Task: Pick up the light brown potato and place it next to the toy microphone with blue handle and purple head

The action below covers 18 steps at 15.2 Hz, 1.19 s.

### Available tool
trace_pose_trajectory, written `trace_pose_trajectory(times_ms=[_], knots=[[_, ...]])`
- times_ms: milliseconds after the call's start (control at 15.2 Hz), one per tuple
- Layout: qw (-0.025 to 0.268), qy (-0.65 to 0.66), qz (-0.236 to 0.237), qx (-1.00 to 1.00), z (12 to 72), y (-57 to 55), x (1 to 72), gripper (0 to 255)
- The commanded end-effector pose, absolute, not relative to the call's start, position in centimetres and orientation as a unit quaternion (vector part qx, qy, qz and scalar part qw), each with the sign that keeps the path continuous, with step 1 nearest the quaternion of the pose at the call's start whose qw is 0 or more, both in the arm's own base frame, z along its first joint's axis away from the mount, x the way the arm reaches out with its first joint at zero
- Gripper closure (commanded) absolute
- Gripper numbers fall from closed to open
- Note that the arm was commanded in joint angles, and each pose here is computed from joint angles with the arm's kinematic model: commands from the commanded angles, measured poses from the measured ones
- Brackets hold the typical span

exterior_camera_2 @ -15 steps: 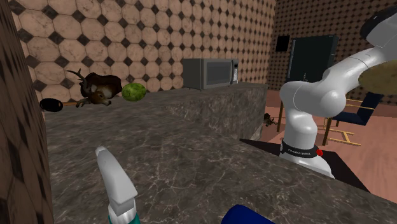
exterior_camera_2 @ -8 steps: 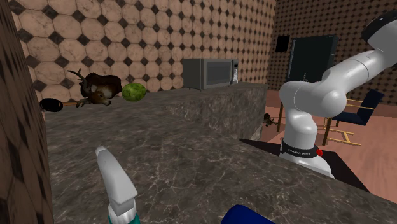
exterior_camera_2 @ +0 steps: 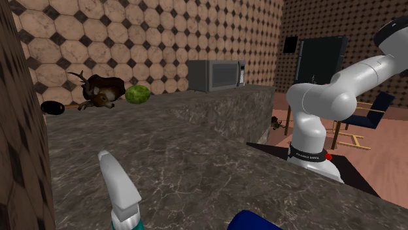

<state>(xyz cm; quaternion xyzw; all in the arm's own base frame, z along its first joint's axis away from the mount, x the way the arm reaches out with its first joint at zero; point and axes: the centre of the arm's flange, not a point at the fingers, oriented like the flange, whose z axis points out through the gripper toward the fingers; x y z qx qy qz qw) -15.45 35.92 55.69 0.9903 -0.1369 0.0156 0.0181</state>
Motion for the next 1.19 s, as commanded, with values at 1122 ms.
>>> trace_pose_trajectory(times_ms=[1122], knots=[[0.018, -0.137, 0.016, 0.99, 45.5, 35.9, -15.5, 255]])
